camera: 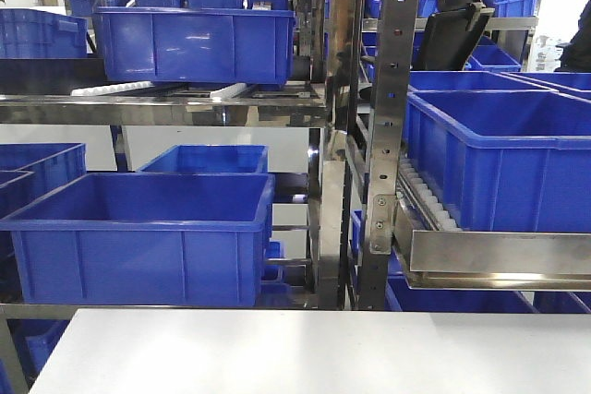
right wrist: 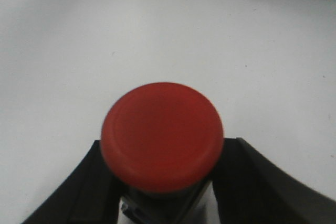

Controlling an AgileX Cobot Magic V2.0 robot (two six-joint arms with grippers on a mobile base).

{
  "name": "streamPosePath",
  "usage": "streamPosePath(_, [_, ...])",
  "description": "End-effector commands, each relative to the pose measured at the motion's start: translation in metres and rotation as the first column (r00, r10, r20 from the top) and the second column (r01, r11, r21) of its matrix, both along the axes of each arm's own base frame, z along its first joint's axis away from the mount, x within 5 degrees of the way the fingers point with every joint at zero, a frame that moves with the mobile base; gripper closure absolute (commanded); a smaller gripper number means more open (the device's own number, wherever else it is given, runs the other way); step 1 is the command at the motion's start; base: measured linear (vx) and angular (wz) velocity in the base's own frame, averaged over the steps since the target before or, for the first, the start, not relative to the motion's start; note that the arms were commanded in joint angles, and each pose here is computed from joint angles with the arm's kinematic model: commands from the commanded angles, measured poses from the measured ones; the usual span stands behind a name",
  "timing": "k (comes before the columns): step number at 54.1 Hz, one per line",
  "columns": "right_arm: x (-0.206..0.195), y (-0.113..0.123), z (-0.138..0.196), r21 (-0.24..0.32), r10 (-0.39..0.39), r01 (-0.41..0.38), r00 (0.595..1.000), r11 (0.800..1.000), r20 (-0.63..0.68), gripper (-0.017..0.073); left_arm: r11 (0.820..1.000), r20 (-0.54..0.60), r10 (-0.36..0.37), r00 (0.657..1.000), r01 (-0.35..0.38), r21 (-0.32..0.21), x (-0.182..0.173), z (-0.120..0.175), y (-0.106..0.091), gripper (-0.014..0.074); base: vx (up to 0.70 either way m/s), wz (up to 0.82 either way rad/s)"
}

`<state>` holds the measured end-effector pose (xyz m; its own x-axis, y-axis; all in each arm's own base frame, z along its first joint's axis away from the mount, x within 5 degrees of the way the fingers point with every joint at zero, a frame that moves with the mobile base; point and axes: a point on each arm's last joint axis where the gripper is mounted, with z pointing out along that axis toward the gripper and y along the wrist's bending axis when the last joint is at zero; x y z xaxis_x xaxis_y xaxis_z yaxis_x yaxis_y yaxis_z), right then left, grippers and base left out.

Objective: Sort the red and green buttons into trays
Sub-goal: 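Grasp the green-capped button with the left gripper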

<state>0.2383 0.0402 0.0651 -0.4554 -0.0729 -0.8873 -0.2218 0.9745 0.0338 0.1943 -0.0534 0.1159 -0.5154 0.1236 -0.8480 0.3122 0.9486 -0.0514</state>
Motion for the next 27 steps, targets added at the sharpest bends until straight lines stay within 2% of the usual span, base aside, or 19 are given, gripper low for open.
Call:
streamPosePath(1, [0.006, 0.003, 0.022, 0.033, 0.014, -0.021, 0.981, 0.999, 0.192, 0.0572, 0.995, 0.174, -0.049, 0.983, 0.064, -0.080, 0.012, 0.011, -0.011, 0.0038, 0.00, 0.00])
streamPosePath(27, [0.006, 0.004, 0.022, 0.037, 0.027, -0.034, 0.981, 0.999, 0.192, 0.0572, 0.995, 0.166, -0.013, 0.986, 0.028, -0.091, 0.060, -0.014, -0.019, 0.0038, 0.00, 0.00])
